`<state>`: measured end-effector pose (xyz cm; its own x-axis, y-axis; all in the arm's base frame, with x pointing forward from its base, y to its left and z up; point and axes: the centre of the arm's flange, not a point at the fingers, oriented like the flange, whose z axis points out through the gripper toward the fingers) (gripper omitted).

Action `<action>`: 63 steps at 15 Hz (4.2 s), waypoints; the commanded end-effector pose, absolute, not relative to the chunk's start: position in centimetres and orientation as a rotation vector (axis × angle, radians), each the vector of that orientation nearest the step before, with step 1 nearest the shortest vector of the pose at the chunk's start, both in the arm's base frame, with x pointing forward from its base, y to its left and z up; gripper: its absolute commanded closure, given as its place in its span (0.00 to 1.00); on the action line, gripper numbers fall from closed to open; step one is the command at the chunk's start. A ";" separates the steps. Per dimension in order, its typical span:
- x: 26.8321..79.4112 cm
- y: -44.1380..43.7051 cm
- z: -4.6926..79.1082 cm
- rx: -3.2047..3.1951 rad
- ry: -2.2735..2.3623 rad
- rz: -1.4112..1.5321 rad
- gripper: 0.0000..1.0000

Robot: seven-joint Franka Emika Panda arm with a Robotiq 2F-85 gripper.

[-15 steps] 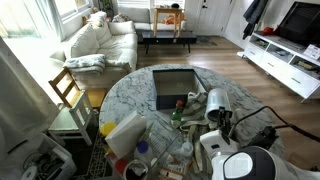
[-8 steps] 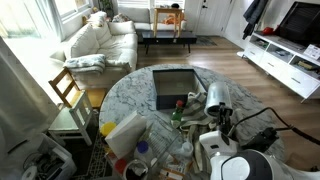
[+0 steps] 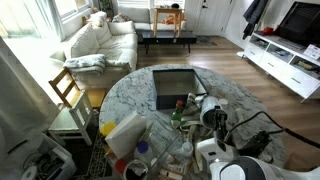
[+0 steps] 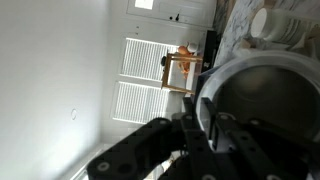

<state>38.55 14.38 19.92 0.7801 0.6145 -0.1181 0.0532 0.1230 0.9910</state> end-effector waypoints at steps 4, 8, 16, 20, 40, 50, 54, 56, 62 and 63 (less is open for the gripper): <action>38.6 14.1 18.9 1.387 0.611 0.445 1.00; 39.2 13.8 20.3 1.444 0.588 0.436 0.72; 42.4 10.9 28.6 1.759 0.473 0.398 0.13; 42.8 9.3 31.1 1.989 0.394 0.376 0.00; 35.7 12.9 30.2 2.400 0.997 0.180 0.00; 33.8 13.7 27.1 2.428 1.035 0.172 0.59; 33.7 13.5 26.0 2.411 1.008 0.186 0.46; 33.9 13.4 25.4 2.382 0.993 0.202 0.45; 34.4 13.1 23.8 2.325 0.969 0.257 0.99; 34.4 13.1 23.7 2.316 0.965 0.269 1.00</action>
<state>35.14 13.87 25.27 0.7163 0.6944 -0.0690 0.5933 -0.5539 0.5842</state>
